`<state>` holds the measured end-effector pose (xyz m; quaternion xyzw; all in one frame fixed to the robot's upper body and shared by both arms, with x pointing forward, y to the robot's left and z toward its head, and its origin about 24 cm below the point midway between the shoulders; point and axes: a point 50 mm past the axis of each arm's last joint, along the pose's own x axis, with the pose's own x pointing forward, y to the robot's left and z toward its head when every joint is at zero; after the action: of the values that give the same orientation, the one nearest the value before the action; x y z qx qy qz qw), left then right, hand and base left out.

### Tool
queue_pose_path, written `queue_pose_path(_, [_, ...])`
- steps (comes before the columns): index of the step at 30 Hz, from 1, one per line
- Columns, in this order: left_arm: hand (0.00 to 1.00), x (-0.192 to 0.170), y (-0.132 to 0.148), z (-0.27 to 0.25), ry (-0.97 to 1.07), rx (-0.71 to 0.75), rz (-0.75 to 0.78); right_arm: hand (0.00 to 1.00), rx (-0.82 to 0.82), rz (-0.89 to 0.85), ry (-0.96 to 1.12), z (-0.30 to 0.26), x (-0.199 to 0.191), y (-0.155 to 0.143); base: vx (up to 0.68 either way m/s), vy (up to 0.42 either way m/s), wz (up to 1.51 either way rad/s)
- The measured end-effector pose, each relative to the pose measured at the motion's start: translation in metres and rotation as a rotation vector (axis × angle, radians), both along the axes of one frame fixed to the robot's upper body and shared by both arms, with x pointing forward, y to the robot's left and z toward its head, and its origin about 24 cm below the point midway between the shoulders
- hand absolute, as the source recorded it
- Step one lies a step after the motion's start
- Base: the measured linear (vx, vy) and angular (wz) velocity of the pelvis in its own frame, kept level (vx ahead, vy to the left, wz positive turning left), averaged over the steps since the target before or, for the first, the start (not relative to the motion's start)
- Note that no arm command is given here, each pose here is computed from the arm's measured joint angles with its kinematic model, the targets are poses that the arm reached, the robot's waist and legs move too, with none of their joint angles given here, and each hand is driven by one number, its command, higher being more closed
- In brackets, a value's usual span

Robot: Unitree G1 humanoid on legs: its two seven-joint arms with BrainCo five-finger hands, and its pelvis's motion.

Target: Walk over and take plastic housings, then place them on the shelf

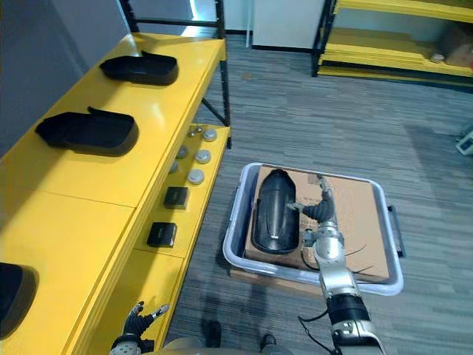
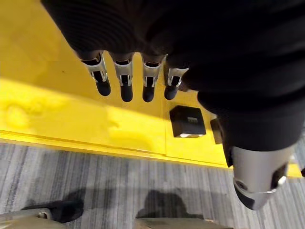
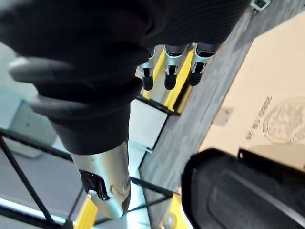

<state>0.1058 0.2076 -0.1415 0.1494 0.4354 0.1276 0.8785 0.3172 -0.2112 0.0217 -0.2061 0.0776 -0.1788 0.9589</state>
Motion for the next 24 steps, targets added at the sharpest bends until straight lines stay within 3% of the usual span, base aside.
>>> queue_pose_path(5, [0.00, 0.006, -0.002, 0.004, -0.034, 0.021, 0.001, 0.00, 0.055, -0.240, 0.023, -0.007, -0.004, -0.021, -0.04, 0.002, 0.43])
queue_pose_path(10, [0.00, 0.008, -0.003, 0.005, -0.044, 0.031, 0.002, 0.00, 0.052, -0.338, 0.009, -0.006, -0.008, -0.028, -0.04, 0.011, 0.12])
queue_pose_path(24, [0.00, 0.015, -0.003, 0.007, -0.058, 0.039, -0.007, 0.00, 0.013, -0.345, -0.130, 0.015, -0.017, -0.024, -0.04, 0.021, -0.09])
